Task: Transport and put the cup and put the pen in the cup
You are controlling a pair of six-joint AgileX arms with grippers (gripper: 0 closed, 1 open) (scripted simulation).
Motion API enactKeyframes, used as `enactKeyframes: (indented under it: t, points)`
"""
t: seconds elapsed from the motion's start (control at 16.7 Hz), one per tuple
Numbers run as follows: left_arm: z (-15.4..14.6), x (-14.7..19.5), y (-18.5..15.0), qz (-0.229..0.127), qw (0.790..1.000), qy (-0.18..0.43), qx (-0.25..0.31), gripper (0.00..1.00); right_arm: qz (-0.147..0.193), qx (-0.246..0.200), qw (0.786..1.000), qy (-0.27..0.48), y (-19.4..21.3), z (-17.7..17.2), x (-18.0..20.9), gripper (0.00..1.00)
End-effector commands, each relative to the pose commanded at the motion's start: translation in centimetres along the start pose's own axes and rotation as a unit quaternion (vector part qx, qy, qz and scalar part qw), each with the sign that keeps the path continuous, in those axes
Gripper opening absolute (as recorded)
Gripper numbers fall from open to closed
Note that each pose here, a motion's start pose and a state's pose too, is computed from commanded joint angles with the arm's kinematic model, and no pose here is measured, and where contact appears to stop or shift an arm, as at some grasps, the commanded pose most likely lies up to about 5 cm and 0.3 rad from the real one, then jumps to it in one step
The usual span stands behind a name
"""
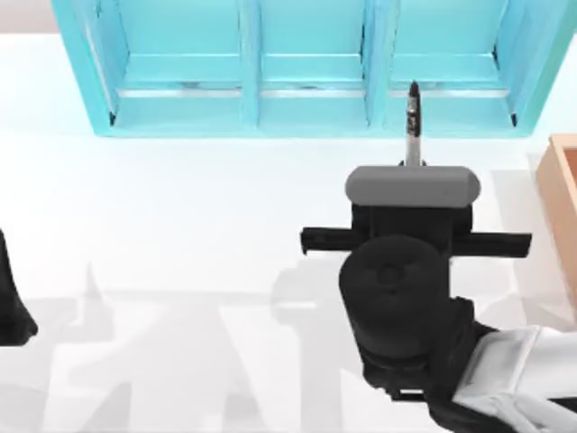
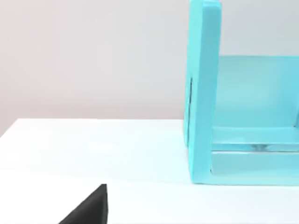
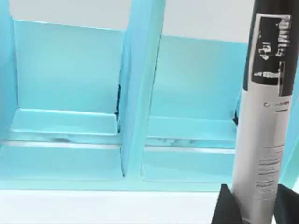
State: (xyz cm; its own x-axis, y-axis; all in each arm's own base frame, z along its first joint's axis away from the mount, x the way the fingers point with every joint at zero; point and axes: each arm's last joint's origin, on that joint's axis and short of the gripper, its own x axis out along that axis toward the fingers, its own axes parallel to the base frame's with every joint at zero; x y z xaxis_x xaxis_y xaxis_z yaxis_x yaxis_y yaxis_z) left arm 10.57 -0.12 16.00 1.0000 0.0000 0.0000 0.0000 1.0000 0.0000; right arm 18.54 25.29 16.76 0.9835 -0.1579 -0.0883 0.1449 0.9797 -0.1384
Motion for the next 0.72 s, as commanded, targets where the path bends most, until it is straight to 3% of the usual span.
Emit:
enactKeyframes:
  t: [0.3, 0.72]
  points:
    - [0.0, 0.0, 0.0, 0.0, 1.0, 0.0, 0.0, 1.0, -0.046, 0.048, 0.997, -0.043, -2.4, 1.7, -2.3, 0.0]
    - [0.0, 0.0, 0.0, 0.0, 1.0, 0.0, 0.0, 1.0, -0.057, 0.069, 0.995, -0.052, -2.9, 2.3, -2.5, 0.0]
